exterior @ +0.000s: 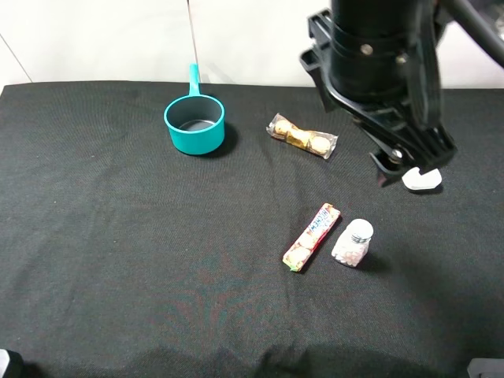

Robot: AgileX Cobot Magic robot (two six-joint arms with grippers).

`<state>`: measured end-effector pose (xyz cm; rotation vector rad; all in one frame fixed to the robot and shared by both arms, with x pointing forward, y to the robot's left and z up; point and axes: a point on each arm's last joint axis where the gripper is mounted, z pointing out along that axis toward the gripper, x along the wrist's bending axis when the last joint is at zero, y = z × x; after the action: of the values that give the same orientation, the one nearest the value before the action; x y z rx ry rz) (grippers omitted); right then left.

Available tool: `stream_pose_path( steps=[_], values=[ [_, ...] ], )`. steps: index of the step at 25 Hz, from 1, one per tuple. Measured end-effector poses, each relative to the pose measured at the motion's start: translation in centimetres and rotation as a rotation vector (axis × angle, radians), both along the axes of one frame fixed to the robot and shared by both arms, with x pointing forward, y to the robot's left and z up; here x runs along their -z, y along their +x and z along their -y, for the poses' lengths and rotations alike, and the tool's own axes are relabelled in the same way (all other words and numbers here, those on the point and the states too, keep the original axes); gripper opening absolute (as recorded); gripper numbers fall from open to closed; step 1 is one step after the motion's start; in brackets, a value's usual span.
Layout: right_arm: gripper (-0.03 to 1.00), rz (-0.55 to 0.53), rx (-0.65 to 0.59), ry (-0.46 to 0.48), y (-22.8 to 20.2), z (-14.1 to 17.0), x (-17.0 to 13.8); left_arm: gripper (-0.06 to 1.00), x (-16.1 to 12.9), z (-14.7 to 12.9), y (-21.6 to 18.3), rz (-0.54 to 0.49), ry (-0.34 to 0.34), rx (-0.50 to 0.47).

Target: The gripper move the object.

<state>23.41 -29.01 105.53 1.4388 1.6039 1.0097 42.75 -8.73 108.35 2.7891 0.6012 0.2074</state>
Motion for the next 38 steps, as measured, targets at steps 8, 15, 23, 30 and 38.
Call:
stream_pose_path(
  steps=[8,15,23,30,38],
  values=[
    [0.69,0.000,0.000,0.000,0.0,0.0,0.0,0.99,-0.3,-4.0,1.1,0.001,0.054,-0.061],
    [0.69,0.000,0.000,0.001,0.0,0.0,0.0,0.99,-0.9,-8.2,2.5,-0.011,0.069,-0.154],
    [0.69,0.000,0.000,0.001,0.0,0.0,0.0,0.99,-0.9,-13.7,3.4,-0.038,0.099,-0.267],
    [0.69,0.000,0.000,0.001,0.0,0.0,0.0,0.99,-1.5,-18.0,2.9,-0.034,0.105,-0.342],
    [0.69,0.000,0.000,0.001,0.0,0.0,0.0,0.99,-3.4,-21.8,1.2,0.006,0.054,-0.381]
  ],
)
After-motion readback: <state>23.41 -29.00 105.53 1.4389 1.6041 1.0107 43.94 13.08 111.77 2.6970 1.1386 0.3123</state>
